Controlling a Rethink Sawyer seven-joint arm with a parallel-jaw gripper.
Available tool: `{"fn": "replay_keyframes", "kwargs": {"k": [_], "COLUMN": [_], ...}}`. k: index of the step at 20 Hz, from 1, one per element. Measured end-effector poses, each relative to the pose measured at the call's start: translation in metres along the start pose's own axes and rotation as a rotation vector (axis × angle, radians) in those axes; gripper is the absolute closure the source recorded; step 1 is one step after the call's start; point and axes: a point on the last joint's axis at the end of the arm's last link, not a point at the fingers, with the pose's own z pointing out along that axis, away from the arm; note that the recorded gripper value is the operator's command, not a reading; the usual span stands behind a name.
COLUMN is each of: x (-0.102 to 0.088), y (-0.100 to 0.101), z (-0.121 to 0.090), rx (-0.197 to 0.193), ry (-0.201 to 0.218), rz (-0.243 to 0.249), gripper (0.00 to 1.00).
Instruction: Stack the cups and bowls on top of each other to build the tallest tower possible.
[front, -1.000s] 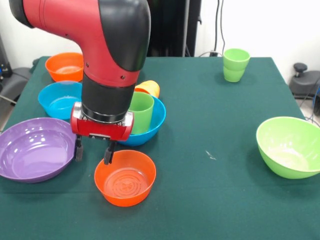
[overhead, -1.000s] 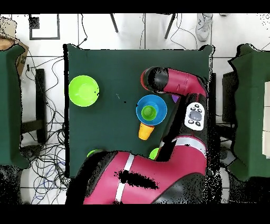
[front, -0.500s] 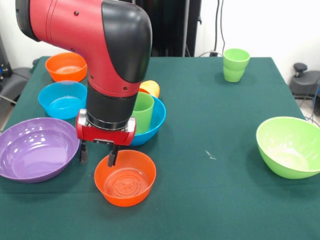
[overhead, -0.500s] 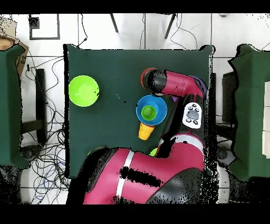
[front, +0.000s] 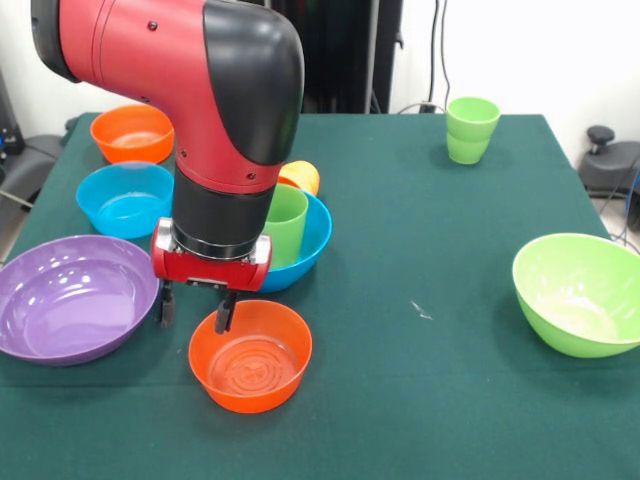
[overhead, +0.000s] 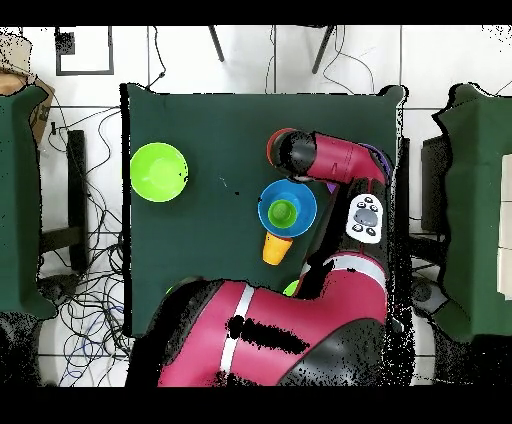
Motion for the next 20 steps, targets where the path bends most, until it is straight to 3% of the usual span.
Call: {"fn": "replay_keyframes", "kwargs": {"k": [14,20], "x": [0.006,0.016], "y": [-0.003,0.0], "z": [0.005,0.017], "rx": [0.019,0.026], "ry": [0.016,0.04], "rz": [-0.007,-0.016], "gripper": [0.0,0.0]}}
